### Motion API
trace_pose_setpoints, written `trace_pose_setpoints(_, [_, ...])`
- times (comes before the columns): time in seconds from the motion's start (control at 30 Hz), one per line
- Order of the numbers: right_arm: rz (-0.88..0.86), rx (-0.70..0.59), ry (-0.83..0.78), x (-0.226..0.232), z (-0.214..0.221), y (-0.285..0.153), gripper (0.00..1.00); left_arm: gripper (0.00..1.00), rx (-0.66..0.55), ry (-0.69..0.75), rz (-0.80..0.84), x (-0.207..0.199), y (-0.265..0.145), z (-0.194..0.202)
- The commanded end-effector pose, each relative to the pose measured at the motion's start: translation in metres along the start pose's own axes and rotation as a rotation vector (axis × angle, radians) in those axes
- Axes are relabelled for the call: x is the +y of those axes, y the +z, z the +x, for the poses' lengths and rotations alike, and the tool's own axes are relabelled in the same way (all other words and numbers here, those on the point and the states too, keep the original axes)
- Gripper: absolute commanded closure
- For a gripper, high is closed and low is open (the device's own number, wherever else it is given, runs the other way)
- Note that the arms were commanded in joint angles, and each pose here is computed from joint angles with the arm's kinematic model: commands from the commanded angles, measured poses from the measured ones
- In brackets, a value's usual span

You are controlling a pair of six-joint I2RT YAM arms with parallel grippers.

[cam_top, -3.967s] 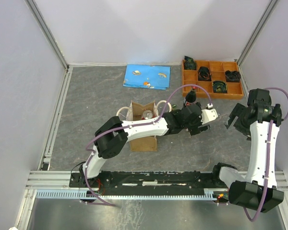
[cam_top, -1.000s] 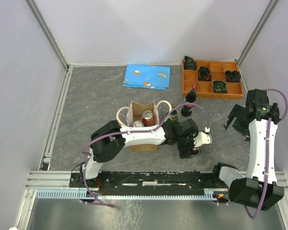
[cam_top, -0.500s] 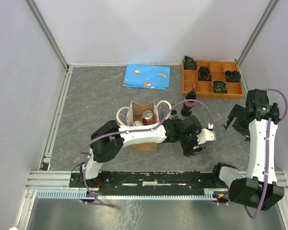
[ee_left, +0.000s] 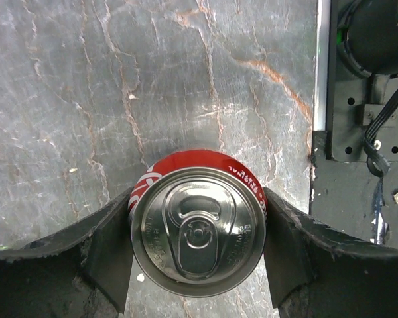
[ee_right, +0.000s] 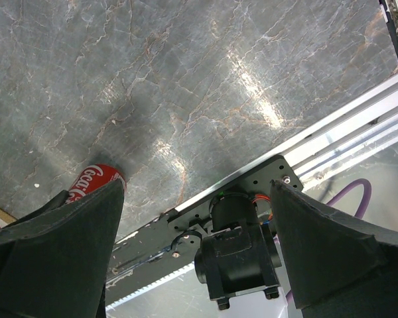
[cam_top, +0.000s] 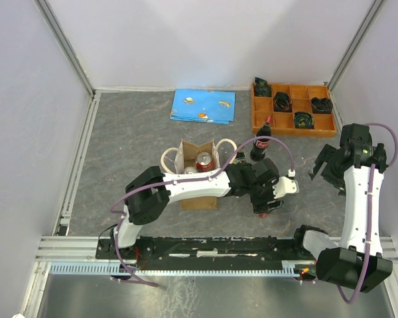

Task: Place the beverage into the canvas bag

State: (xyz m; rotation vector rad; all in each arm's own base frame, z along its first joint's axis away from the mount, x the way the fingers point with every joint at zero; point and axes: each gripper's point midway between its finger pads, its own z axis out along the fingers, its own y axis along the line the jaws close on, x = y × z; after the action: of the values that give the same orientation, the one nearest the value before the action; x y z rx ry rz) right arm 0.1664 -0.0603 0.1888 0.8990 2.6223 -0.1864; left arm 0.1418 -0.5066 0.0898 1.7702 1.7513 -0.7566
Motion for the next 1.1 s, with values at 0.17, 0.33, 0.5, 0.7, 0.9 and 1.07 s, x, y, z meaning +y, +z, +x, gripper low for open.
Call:
trace_pose_setpoints(0.17, [0.002, -0.018, 0.022, -0.002, 0.003, 0.003, 0.01, 0.97, -0.496, 0.043, -0.245, 0.071, -0.202, -0.184])
trace_pose_setpoints(0.33, [0.002, -0.011, 0.025, -0.001, 0.004, 0.007, 0.01, 0.97, -0.638, -0.010, -0.345, 0.098, -0.297, -0.190])
trace_pose_setpoints(0.5, [0.011, -0.005, 0.023, -0.002, 0.005, 0.011, 0.01, 0.97, -0.657, -0.076, -0.499, 0.122, -0.363, -0.155])
trace_pose_setpoints(0.7, [0.004, 0.008, 0.024, 0.001, 0.003, 0.015, 0.01, 0.97, -0.464, -0.186, -0.571, 0.124, -0.359, -0.066])
trace_pose_setpoints(0.9, [-0.013, 0.020, 0.024, 0.006, 0.004, 0.017, 0.01, 0.97, -0.372, -0.247, -0.573, 0.120, -0.320, -0.007])
trace_pose_setpoints(1.07, [-0.013, 0.022, 0.024, 0.004, 0.009, 0.015, 0.01, 0.97, -0.342, -0.272, -0.535, 0.122, -0.295, 0.009])
